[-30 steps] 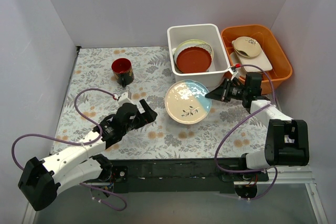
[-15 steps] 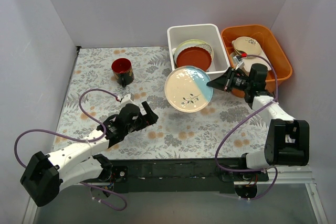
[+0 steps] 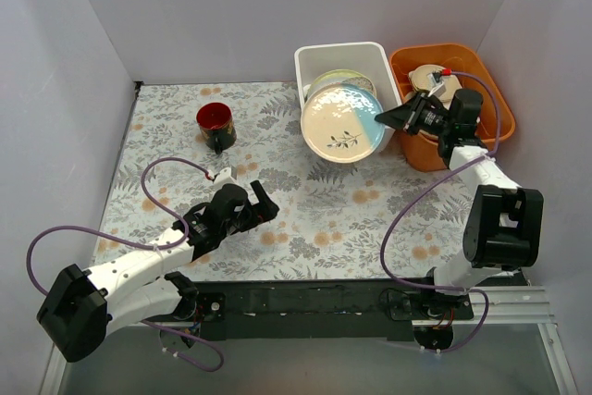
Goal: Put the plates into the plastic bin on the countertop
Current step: Place the plate in the plastic bin.
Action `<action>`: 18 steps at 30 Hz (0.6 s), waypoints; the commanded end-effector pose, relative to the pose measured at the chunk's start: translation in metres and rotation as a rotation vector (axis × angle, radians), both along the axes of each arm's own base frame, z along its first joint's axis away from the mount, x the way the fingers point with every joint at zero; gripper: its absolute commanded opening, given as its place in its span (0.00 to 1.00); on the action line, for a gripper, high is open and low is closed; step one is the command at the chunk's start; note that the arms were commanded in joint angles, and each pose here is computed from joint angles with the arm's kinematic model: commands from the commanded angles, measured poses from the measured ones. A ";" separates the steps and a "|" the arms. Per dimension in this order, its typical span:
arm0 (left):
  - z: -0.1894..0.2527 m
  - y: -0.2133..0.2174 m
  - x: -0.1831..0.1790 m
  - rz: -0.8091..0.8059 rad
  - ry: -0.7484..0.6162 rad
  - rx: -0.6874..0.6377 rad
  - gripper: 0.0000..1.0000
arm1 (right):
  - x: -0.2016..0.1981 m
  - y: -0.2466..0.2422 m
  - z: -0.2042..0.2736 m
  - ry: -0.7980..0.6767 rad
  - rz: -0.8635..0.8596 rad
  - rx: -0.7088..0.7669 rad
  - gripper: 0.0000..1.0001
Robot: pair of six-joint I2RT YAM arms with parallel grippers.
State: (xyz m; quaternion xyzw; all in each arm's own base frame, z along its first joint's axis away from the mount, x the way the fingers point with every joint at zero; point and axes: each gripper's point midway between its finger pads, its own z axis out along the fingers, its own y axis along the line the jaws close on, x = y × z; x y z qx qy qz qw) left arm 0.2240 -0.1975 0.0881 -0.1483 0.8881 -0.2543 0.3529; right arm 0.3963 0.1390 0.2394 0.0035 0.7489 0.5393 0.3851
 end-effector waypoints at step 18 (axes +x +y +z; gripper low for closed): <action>-0.002 0.001 0.000 -0.011 -0.012 0.020 0.98 | 0.092 -0.041 0.059 -0.102 -0.197 -0.003 0.01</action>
